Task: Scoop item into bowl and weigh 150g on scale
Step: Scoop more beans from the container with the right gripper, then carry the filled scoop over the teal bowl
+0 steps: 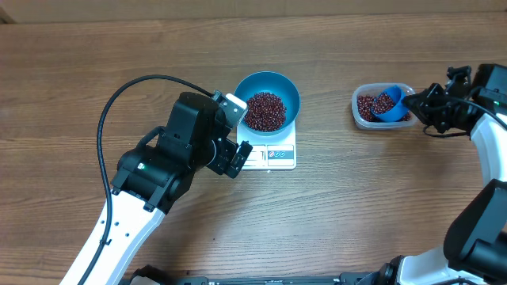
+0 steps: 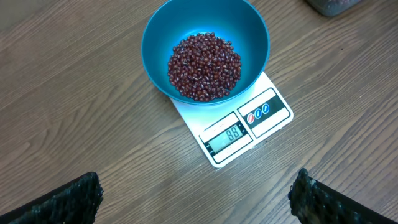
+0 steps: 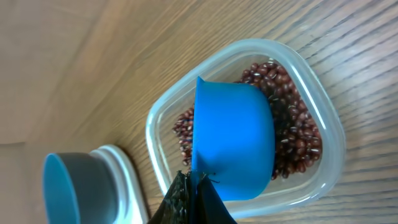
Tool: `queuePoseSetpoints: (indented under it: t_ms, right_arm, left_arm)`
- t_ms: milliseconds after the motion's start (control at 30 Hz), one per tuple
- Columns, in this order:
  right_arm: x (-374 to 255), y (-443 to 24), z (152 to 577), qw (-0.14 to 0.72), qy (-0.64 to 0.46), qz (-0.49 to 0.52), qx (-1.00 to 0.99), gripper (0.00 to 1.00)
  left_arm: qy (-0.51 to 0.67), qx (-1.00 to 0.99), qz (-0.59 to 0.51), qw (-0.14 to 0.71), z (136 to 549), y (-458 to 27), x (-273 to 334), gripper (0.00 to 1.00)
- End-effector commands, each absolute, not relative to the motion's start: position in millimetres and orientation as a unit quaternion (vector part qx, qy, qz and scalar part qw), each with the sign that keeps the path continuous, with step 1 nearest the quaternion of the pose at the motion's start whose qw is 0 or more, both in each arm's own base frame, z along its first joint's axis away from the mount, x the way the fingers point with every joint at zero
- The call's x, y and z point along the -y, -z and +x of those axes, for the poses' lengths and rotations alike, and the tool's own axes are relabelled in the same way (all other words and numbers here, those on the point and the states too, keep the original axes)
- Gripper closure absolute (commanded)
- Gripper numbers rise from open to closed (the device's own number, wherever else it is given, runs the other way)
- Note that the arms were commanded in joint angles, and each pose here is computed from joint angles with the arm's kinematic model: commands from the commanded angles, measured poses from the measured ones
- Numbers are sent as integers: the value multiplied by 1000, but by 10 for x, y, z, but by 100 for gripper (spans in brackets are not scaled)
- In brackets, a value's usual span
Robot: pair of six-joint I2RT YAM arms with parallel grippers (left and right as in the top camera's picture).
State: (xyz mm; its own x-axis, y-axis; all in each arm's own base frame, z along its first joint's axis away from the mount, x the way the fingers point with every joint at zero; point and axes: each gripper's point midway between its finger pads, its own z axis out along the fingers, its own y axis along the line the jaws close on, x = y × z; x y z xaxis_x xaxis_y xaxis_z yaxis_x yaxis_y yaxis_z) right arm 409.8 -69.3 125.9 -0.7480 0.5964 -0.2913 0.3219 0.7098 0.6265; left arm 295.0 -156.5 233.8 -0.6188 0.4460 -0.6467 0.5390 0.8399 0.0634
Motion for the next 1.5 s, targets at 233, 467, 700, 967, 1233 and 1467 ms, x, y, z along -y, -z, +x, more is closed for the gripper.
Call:
queuePoseSetpoints:
  t_ms: [233, 467, 700, 967, 1233, 1467]
  right_arm:
    - [436, -1516, 4078, 264, -385, 178, -866, 96]
    - [343, -1613, 4070, 266, -418, 162, -853, 96]
    - [214, -1780, 4060, 270, -467, 139, -831, 96]
    - [105, -1987, 4066, 273, -511, 125, -805, 96]
    - [-205, -2335, 4146, 285, -522, 90, -799, 96]
    - [-732, -2656, 4262, 308, -536, 29, -786, 96]
  left_arm:
    - [72, -892, 278, 349, 2986, -2419, 1584, 1]
    - [72, -892, 278, 349, 2986, -2419, 1584, 0]
    - [72, -892, 278, 349, 2986, -2419, 1584, 0]
    - [72, -892, 278, 349, 2986, -2419, 1584, 0]
    - [72, -892, 278, 349, 2986, -2419, 1584, 0]
    - [72, -892, 278, 349, 2986, -2419, 1584, 1]
